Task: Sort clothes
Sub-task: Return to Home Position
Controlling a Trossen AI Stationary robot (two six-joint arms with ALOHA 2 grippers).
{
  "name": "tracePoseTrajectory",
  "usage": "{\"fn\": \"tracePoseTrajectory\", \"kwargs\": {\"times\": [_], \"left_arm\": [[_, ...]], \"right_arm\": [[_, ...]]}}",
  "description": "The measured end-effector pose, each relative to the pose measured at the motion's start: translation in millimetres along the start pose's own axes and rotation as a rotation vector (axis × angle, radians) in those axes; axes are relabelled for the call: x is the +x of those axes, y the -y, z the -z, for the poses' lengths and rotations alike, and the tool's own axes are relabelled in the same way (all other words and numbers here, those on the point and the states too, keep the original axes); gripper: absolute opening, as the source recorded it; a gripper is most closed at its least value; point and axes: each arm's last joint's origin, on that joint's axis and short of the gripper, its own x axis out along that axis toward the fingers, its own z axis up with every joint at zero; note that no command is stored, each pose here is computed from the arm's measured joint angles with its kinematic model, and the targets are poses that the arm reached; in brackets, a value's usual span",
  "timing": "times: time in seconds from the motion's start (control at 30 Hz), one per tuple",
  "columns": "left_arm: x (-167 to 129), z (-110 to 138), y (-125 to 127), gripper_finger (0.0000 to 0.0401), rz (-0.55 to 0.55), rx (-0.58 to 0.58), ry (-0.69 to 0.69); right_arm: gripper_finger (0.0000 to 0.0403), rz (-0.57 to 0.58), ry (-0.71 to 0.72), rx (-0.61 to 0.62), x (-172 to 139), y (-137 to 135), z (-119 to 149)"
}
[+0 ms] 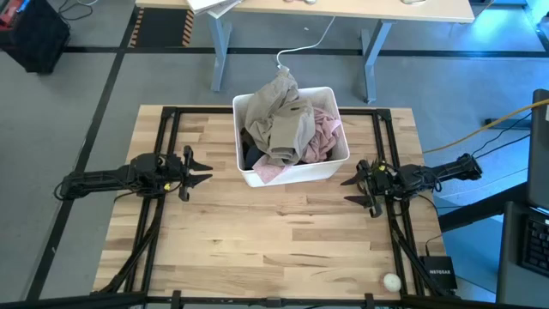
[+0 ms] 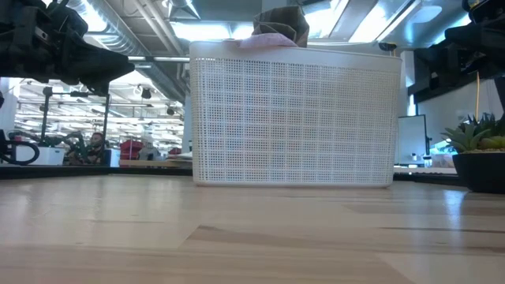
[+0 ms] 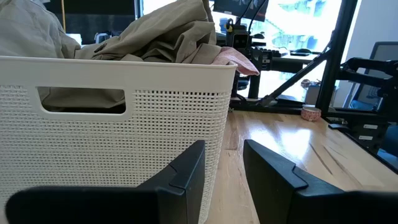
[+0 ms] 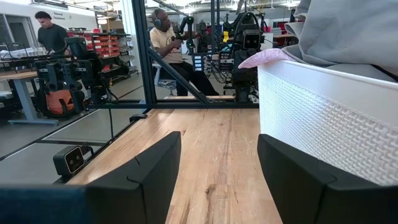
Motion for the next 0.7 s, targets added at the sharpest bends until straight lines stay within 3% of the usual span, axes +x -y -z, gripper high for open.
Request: {"fn": "tracePoseTrajectory", "kwargs": {"times": [0.7], "left_arm": [[0.0, 0.0, 0.0, 0.0104, 0.000, 0.000, 0.000]], "right_arm": [[0.0231, 0.000, 0.000, 0.000, 0.0, 0.0, 0.1]]}}
